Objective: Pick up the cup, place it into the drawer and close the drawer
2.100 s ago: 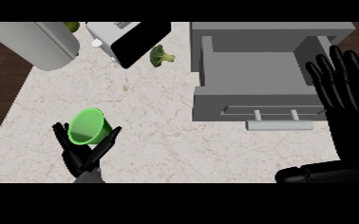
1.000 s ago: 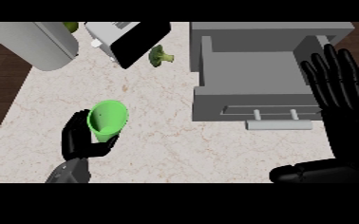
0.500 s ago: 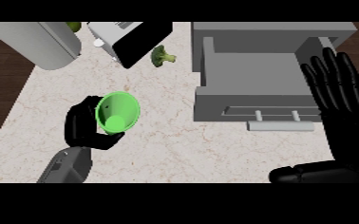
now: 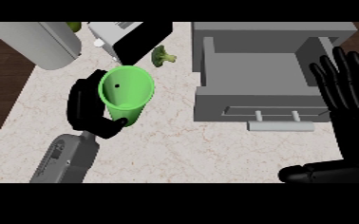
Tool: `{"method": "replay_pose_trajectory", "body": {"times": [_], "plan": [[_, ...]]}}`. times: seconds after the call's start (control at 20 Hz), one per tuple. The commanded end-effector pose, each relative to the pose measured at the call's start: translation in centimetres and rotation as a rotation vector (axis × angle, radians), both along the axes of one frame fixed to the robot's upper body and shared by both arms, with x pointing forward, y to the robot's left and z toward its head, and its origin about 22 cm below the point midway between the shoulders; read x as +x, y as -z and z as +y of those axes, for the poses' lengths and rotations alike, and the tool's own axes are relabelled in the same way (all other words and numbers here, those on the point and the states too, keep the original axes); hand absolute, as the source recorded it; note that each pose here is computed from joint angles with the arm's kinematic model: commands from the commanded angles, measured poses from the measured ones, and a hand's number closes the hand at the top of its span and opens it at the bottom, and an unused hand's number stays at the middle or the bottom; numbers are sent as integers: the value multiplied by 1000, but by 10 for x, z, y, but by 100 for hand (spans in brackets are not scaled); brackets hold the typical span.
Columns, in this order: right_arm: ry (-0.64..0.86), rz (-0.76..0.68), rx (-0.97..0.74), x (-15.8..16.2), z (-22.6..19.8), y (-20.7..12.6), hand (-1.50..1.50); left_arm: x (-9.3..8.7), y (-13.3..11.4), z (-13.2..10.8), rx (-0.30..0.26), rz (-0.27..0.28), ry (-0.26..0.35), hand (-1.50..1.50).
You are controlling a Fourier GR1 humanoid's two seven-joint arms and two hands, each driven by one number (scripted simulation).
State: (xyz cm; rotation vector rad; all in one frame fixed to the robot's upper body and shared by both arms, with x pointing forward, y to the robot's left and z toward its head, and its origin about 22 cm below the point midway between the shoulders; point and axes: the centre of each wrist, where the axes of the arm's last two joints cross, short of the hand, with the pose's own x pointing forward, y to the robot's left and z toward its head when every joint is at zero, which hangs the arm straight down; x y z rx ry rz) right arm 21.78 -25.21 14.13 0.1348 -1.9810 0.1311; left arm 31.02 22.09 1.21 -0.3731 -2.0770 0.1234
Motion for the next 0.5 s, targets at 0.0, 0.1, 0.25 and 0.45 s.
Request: {"method": "replay_pose_trajectory", "body": {"times": [0.0, 0.1, 0.25, 0.45], "plan": [[-6, -9, 7, -8, -2, -2, -150, 19, -44, -28, -13, 3, 23, 150], [-5, -10, -8, -14, -6, 0, -150, 8, -62, -42, -18, -18, 3, 150], [-4, -14, 3, -8, 16, -1, -150, 38, -93, -46, 18, -45, 36, 150], [-15, -24, -11, 9, 1, -19, -150, 51, -118, -76, 60, -55, 31, 150]]}}
